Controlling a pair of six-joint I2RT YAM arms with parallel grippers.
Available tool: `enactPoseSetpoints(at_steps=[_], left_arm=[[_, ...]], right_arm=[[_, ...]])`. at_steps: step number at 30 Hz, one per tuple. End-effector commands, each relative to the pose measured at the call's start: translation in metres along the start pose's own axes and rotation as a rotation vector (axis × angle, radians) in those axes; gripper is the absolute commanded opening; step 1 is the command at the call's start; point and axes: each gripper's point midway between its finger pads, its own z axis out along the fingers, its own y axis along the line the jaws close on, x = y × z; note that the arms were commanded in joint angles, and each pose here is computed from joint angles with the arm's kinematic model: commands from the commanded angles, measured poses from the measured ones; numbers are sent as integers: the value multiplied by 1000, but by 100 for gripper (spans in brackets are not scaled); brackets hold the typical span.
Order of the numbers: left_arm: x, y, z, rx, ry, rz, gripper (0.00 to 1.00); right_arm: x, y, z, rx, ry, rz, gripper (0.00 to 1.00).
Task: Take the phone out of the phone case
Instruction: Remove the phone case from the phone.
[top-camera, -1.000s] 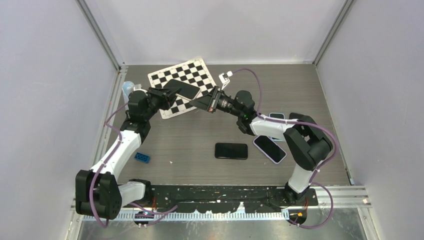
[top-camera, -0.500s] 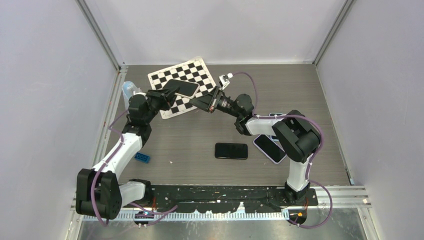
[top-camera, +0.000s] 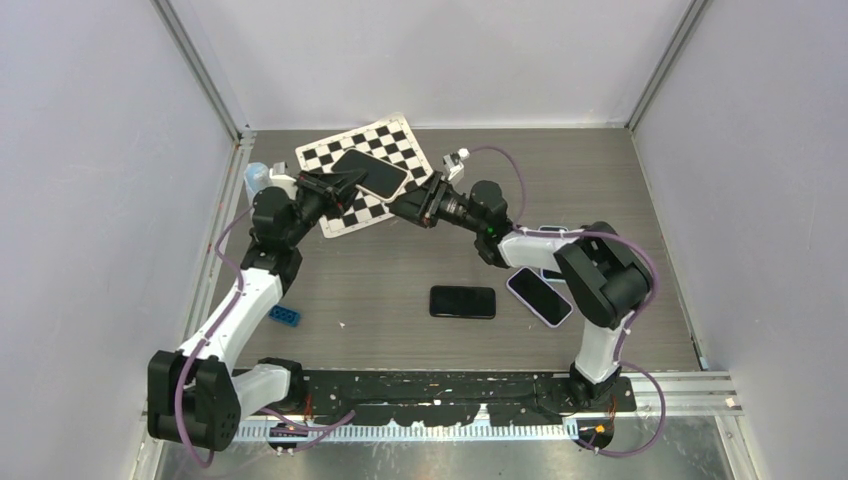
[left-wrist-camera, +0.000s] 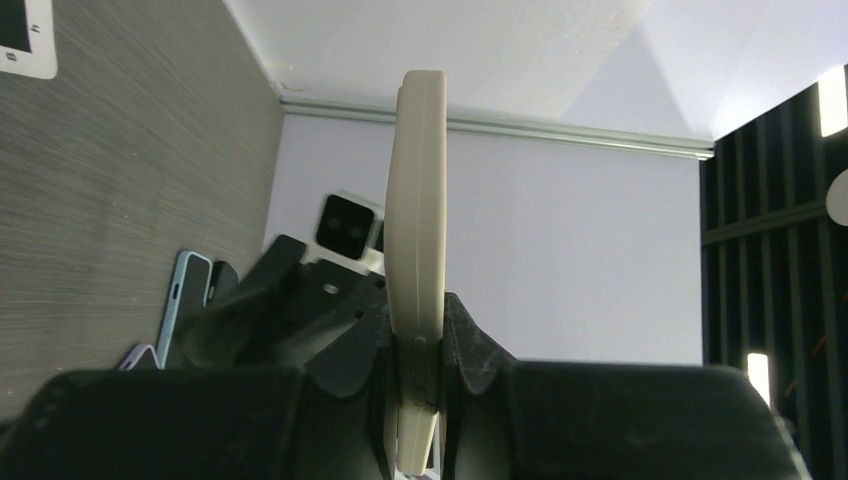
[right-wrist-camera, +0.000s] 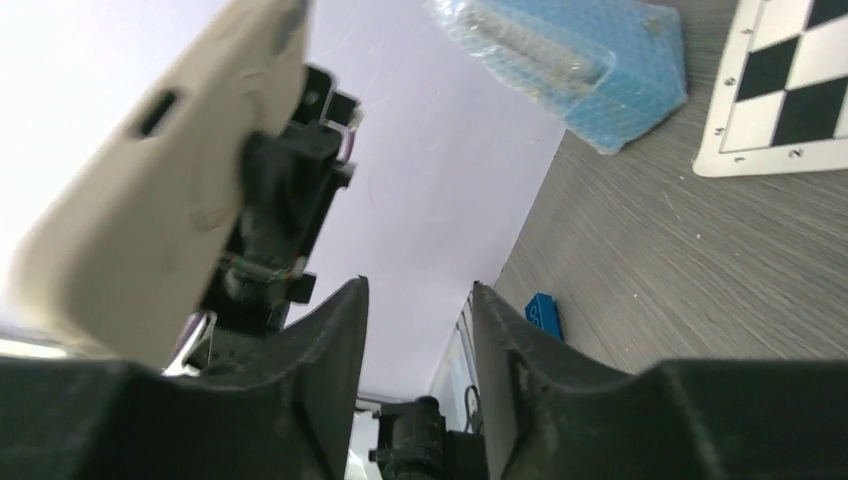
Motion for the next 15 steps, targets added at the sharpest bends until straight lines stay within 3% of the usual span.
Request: enactPoseSetpoints(at_steps=[1,5,15], left_arm=[[8,-43,-3,99,26,145,0],[9,-44,-2,94,36,174,0],[9,-43,0,86,40,170,0]], right_arm=[[-5,73,-19,-125,-10,-194,61],[-1,94,-29,-151,5,-256,76],[2,117,-29,-221,14,-249,72]])
